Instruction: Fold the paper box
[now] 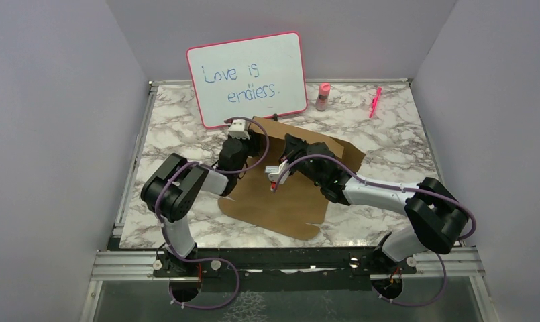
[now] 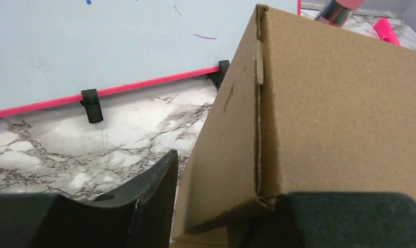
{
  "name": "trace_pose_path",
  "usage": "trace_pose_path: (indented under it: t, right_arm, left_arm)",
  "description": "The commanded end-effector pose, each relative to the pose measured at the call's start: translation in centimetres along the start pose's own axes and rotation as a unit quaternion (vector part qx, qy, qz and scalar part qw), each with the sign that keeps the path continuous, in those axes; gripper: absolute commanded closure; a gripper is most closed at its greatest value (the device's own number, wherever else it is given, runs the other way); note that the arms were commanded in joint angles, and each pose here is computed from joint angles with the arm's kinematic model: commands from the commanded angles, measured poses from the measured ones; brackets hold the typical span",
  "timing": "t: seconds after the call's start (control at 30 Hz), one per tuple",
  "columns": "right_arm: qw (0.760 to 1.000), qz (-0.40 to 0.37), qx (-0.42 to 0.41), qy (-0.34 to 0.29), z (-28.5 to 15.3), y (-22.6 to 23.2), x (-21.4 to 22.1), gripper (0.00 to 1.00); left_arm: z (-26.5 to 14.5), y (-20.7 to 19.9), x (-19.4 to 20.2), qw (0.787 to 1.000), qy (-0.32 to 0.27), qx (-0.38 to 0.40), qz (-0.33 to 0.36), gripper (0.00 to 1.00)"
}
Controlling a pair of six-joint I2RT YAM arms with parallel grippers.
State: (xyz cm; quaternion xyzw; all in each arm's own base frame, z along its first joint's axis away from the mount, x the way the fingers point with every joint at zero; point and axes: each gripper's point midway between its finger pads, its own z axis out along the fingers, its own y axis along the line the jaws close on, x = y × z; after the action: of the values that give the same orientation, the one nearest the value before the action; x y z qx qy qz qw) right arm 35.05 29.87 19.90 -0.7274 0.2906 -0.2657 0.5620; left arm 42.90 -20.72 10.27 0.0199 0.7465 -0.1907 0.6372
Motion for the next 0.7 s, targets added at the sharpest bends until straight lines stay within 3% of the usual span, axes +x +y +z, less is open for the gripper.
trace_pose_path:
  t: [0.0,0.33,0.67]
  right_arm:
    - [0.996,0.008,-0.079,-0.045,0.1,4.4,-2.2,0.99]
    - [0.995,0.009,-0.084,-0.045,0.2,4.6,-2.2,0.99]
    - [0.995,0.012,-0.088,-0.045,0.2,4.8,-2.2,0.99]
  left_arm:
    - [-0.3,4.7,-1.3,0.989,-0.052,-0.133,-0.035,0.63]
    - [-1.1,5.8,-1.3,0.975,-0.076,-0.203,-0.052,0.62]
    - [-1.9,6.9,-1.4,0.957,-0.104,-0.254,-0.089,0.44]
